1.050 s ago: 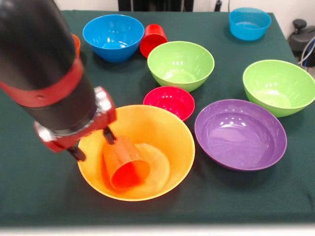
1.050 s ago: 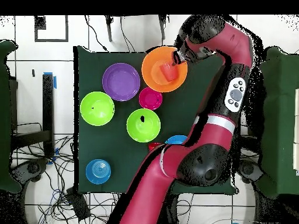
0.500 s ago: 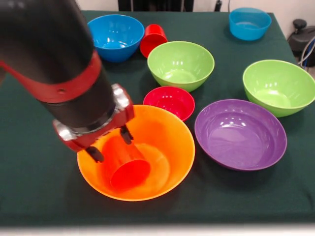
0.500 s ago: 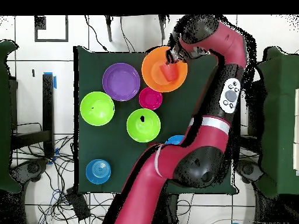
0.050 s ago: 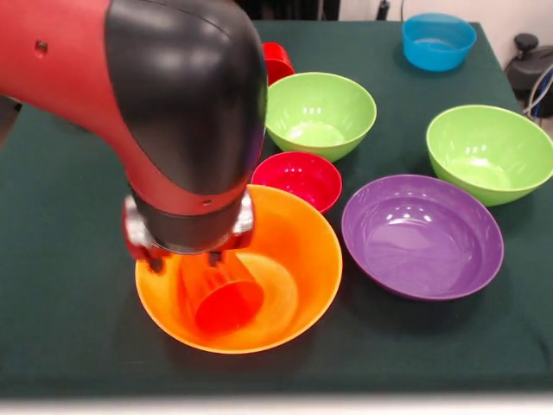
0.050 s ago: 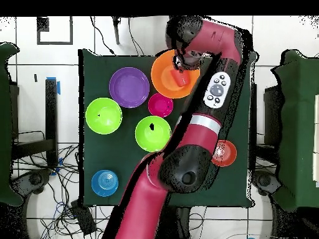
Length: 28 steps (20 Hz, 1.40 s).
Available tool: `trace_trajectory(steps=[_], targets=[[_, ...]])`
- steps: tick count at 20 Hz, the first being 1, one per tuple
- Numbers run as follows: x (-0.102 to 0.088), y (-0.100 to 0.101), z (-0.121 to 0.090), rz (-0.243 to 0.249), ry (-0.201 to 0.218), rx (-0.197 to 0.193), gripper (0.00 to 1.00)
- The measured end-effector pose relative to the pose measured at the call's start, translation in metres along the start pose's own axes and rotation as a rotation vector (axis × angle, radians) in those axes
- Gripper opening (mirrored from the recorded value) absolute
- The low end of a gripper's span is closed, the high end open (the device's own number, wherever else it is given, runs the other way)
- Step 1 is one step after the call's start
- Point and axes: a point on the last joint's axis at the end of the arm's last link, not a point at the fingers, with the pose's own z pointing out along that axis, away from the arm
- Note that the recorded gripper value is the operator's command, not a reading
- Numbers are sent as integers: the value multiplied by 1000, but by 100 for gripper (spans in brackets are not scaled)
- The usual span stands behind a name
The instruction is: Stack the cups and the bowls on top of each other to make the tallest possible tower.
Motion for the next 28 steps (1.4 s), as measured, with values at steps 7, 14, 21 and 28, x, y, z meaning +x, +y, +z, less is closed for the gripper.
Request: trace_trajectory(steps=[7,14,21,28], targets=[[43,-56,-35,698,167,284,100],[96,-80,-76,1083,320,478,100],[130,-44,-103,1138,283,580,100],[124,38,-91,1050,99,538,100]])
